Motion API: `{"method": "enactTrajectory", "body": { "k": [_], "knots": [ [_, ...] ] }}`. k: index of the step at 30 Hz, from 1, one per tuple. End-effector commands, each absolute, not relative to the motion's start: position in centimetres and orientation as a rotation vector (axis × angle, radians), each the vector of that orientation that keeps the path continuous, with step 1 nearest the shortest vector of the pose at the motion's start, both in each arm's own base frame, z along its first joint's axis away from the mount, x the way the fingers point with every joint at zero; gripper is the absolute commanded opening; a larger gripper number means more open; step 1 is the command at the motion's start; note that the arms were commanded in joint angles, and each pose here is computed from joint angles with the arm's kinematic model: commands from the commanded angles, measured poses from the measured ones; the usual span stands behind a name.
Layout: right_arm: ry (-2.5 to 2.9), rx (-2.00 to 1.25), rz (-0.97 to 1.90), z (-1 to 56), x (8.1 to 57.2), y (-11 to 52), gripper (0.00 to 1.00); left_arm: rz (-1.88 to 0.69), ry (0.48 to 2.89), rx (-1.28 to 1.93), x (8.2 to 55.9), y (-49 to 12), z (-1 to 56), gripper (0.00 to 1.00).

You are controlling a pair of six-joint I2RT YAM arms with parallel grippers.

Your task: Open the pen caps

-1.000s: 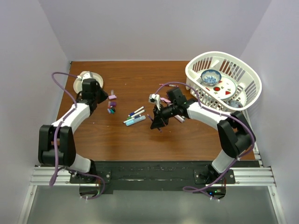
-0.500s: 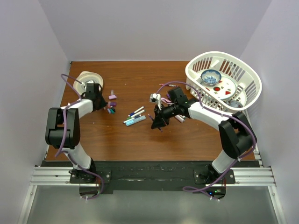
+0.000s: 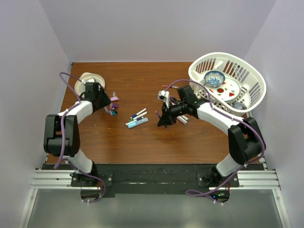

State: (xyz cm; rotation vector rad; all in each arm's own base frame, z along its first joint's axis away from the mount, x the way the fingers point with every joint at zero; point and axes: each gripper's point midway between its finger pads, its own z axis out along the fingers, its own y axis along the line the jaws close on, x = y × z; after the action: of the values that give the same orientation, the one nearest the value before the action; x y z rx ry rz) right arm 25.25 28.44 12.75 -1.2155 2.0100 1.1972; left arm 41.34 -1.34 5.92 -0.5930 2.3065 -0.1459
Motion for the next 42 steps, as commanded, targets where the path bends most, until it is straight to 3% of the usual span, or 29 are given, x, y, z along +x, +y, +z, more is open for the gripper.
{"method": "enactTrajectory", "body": {
  "k": [1,10,16,19,25,42],
  "knots": [
    [1.975,-1.198,0.944,14.4,28.7,26.1,0.00,-0.287,2.124,-0.439,42.8,-2.7,13.9,0.67],
    [2.140,-1.290,0.357,12.1,35.3,19.6,0.03,-0.516,1.931,-0.019,38.2,-7.4,24.4,0.75],
    [2.236,-1.506,0.173,9.1,37.8,17.6,0.05,-0.458,1.897,0.117,34.1,-8.3,23.8,0.80],
    [2.278,-1.548,0.159,8.3,38.3,17.4,0.05,-0.421,1.952,0.121,32.7,-8.1,20.8,0.80],
    [2.380,-1.542,0.122,5.3,38.5,16.3,0.09,-0.441,1.944,0.174,32.3,-9.6,21.3,0.80],
    [2.444,-1.503,0.152,3.8,37.5,15.8,0.24,-0.478,1.940,0.187,32.1,-10.3,21.4,0.80]
  ]
}}
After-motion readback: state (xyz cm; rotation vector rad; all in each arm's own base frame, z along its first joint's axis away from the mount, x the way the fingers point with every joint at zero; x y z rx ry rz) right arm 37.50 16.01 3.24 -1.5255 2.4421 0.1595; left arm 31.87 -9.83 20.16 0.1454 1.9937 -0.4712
